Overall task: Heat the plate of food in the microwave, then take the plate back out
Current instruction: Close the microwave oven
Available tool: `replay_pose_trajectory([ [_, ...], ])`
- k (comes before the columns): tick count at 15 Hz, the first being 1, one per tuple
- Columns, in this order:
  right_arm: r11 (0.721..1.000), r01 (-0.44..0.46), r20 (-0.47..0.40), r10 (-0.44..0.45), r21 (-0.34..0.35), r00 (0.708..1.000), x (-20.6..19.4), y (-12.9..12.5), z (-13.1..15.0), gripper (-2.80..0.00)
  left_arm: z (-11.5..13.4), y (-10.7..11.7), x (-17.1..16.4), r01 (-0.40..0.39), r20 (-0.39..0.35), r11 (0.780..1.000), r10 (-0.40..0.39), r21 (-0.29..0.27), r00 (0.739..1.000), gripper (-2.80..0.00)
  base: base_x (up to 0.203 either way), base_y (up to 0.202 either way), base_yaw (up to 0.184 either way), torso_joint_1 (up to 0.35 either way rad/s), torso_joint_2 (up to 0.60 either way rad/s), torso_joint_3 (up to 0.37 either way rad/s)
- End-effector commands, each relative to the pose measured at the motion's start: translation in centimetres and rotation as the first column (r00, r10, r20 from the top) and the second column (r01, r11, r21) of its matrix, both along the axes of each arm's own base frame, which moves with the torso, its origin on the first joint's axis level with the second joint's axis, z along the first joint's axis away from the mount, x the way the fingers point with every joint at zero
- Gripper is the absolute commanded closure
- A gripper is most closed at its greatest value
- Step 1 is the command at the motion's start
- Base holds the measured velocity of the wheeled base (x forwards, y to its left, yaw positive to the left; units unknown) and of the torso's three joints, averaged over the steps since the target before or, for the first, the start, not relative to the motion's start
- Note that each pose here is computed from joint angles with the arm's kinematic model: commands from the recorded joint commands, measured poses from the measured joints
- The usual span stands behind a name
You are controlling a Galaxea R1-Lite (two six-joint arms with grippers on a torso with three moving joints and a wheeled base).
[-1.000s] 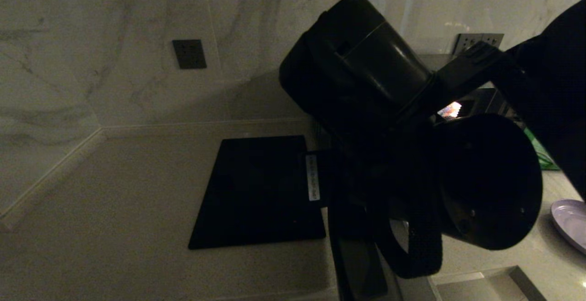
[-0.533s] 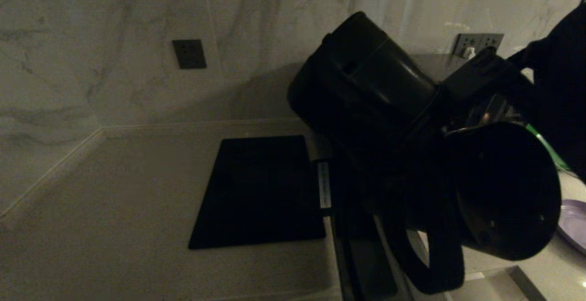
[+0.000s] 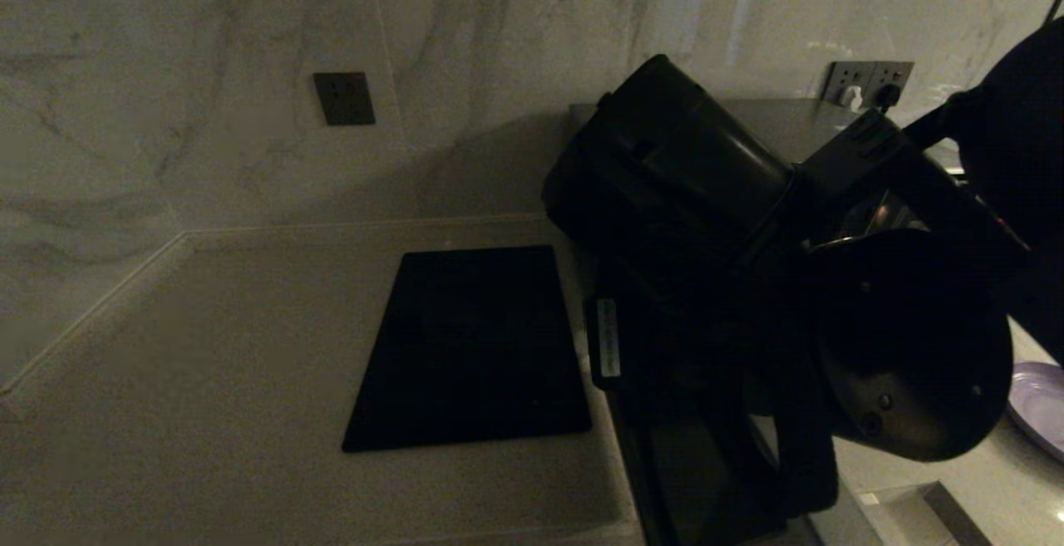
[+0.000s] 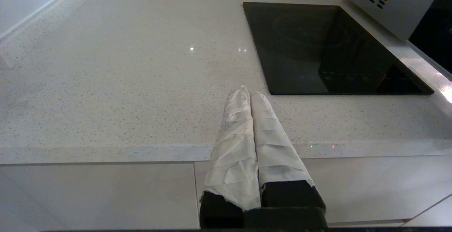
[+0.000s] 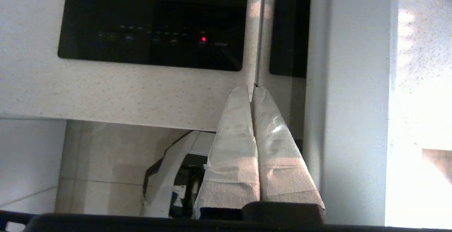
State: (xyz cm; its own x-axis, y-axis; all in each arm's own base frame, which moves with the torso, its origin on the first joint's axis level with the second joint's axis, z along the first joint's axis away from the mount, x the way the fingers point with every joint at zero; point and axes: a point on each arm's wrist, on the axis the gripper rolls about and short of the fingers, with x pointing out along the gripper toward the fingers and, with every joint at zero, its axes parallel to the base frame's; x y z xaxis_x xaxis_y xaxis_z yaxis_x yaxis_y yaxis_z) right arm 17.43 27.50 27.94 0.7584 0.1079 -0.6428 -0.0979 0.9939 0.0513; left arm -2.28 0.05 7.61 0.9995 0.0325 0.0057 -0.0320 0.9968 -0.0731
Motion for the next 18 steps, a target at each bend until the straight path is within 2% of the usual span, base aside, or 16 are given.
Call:
replay_pose_trajectory([
  [1, 1.000, 0.020, -0.003, -0.020, 0.000, 1.000, 0.3, -0.3, 0.0, 0.00, 0.0, 0.0, 0.0, -0.001, -0.001, 1.000, 0.001, -0.001, 1.000, 0.00, 0.000, 0.000, 0.000, 0.000, 0.00, 0.000],
  [10, 0.994, 0.103, -0.034, -0.104, -0.036, 0.994, 1.6, -2.6, -1.1, 0.00, 0.0, 0.0, 0.0, -0.001, -0.001, 1.000, 0.001, -0.001, 1.000, 0.00, 0.000, 0.000, 0.000, 0.000, 0.00, 0.000],
  [18, 0.987, 0.157, -0.027, -0.158, -0.021, 0.987, 2.1, -4.8, -0.3, 0.00, 0.0, 0.0, 0.0, -0.001, -0.001, 1.000, 0.001, -0.001, 1.000, 0.00, 0.000, 0.000, 0.000, 0.000, 0.00, 0.000],
])
